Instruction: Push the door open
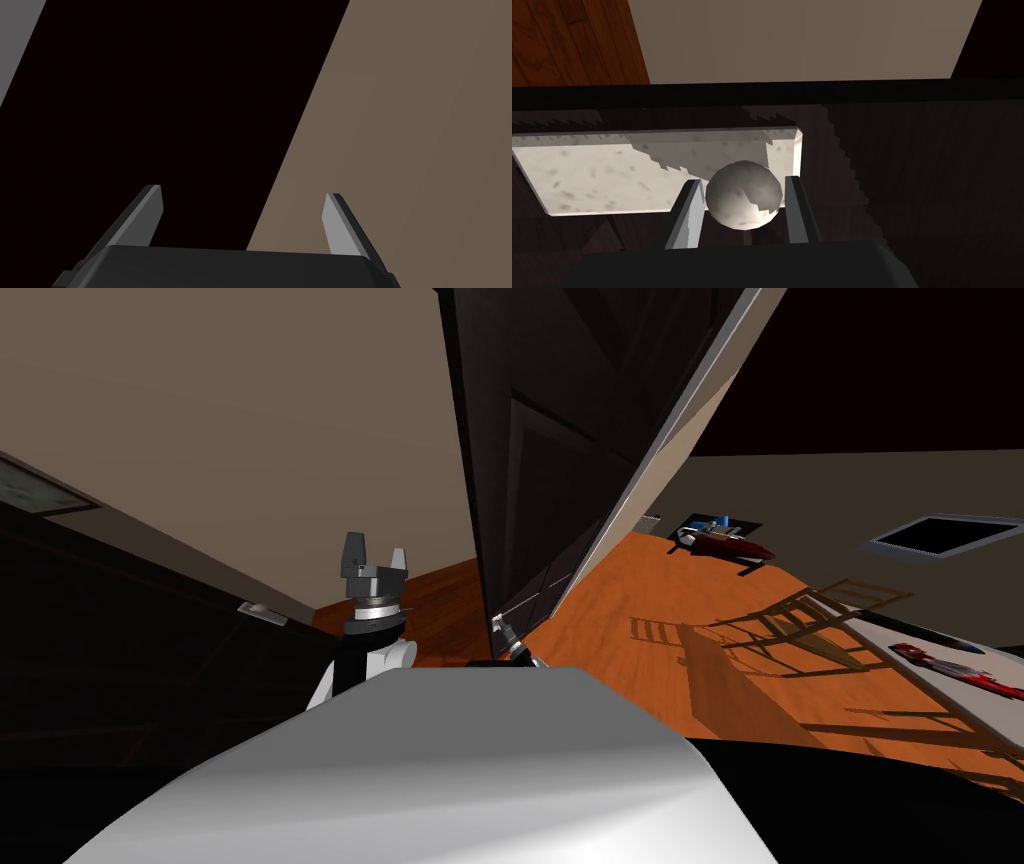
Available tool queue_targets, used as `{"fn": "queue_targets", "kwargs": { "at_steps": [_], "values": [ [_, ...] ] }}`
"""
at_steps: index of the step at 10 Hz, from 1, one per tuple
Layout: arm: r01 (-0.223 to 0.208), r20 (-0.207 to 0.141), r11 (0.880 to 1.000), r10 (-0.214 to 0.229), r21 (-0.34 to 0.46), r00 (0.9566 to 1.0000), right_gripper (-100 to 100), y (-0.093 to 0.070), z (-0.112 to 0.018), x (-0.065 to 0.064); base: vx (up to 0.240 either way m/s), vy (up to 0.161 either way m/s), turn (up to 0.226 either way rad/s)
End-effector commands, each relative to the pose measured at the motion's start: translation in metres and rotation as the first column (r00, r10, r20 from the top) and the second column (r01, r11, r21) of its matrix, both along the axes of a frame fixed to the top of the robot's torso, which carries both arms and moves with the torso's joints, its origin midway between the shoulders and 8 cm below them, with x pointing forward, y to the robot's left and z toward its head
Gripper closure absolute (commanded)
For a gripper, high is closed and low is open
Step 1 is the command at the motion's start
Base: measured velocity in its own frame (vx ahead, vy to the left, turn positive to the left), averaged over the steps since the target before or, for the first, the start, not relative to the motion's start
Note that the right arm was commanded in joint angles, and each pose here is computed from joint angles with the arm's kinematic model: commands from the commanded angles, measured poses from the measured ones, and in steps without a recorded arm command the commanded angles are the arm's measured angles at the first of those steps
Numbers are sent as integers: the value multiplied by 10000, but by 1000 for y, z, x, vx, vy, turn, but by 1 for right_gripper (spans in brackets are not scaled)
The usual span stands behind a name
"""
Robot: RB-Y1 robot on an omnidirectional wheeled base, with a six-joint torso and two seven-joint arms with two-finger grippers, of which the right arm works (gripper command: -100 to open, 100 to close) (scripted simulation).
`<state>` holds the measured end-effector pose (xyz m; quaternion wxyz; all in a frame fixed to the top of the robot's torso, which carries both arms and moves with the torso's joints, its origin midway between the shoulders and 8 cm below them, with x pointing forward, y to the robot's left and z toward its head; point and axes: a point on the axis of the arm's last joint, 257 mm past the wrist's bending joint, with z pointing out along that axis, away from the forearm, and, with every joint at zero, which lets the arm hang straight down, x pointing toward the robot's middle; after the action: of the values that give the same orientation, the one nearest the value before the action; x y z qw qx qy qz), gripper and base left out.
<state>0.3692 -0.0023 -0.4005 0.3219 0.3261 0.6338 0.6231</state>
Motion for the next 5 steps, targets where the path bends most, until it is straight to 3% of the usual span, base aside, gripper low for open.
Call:
{"fn": "queue_targets", "kwargs": {
  "at_steps": [1, 5],
  "values": [
    [250, 148, 9997, -250, 7, 9996, 100, -9, 6, 11, 103, 165, -40],
    [858, 203, 9963, -857, -80, 9961, 100, -30, 6, 28, 142, 146, -26]
  ]
}}
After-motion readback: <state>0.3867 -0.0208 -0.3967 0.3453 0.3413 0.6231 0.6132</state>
